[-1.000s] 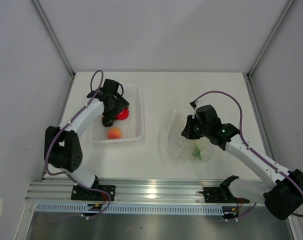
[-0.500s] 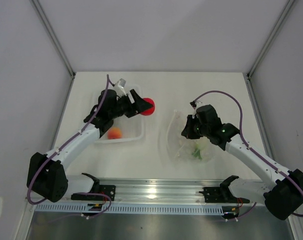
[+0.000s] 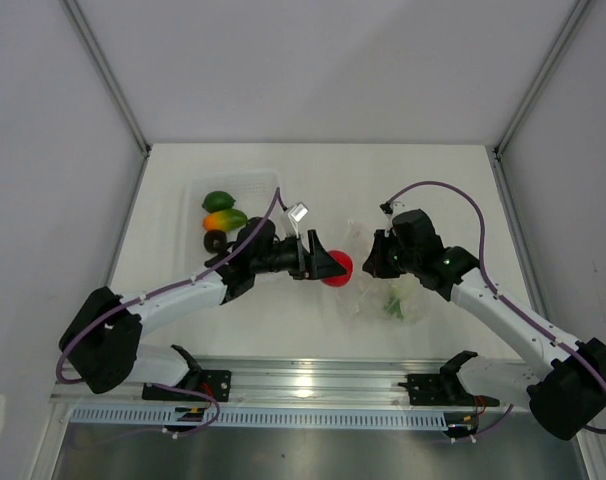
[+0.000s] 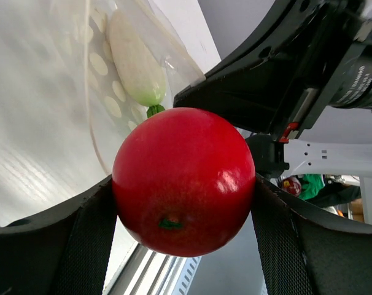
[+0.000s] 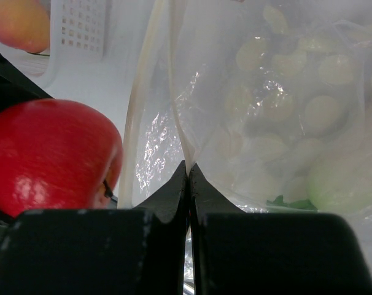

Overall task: Place the food in the zip-top bag and seal the zipper
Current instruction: Place the fake fruit in the zipper food storage bag.

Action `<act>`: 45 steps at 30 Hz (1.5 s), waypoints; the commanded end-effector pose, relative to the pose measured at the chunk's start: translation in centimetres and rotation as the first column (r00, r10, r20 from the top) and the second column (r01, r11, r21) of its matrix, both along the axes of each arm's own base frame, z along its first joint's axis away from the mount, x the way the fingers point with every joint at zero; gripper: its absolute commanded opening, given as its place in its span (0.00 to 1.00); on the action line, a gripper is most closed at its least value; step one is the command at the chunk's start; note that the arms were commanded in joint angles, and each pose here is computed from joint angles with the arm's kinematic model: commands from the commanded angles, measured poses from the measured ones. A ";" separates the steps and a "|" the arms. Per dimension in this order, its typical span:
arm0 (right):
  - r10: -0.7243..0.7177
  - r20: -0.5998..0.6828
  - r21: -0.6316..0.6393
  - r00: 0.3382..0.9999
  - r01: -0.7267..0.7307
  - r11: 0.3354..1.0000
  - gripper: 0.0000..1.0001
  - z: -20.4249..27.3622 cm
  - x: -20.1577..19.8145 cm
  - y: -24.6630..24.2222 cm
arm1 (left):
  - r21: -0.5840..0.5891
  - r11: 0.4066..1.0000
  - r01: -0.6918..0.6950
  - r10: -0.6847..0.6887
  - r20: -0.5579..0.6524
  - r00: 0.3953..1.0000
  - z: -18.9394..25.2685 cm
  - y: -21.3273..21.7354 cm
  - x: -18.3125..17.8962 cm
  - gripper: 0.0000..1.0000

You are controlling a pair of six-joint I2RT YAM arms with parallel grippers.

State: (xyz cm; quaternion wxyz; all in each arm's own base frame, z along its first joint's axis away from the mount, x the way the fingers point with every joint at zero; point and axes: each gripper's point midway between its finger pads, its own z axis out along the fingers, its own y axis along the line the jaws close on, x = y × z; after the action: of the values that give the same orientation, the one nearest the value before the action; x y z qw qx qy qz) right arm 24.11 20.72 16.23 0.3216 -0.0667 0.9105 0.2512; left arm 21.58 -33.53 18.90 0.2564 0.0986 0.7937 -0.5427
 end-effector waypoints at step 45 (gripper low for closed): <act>-0.005 0.037 0.060 0.999 0.003 0.998 0.00 1.8 0.1 0.6 | 0.057 0.998 -0.017 0.018 -0.018 1.000 -2.3 -2.3 0.0 0.99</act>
State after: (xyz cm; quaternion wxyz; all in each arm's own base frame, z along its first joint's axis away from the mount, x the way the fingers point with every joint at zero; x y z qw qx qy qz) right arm 23.96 20.92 16.62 0.3214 -0.0607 0.9082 0.2610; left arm 21.11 -35.54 13.90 0.2112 0.0760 0.8317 -0.5078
